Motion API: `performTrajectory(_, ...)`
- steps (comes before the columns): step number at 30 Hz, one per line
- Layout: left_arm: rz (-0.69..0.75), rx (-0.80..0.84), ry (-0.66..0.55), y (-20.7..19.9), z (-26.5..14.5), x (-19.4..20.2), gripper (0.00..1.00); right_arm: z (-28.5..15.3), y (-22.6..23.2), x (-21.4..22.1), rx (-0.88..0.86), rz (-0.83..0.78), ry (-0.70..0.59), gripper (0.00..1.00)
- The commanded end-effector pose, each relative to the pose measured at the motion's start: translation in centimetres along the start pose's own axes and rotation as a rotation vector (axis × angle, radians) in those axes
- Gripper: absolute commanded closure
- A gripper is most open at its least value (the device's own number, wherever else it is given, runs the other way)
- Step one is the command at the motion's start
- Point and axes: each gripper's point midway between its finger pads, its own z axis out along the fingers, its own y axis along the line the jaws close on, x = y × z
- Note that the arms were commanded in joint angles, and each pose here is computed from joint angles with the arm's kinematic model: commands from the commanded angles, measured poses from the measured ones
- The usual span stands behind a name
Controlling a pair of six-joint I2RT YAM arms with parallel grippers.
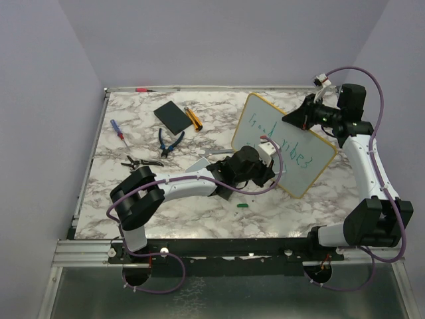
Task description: Write a sentence on the whiteboard
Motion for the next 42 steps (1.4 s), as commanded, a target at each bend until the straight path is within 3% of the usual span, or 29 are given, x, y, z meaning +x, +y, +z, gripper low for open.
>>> performTrajectory(1,0.000,0.006,-0.109,-0.6,-0.6,-4.1,1.00,0.2,0.3,1.7,-0.002,0.060,0.045,0.99)
performTrajectory(17,-0.002,0.018,-0.131,-1.0,-1.1,-5.1,1.00,0.3,0.2,1.8,-0.002,0.064,0.049,0.99)
performTrajectory(42,-0.020,0.038,-0.013,-1.6,0.3,0.3,1.00,0.2,0.2,1.9,0.000,0.065,0.051,0.99)
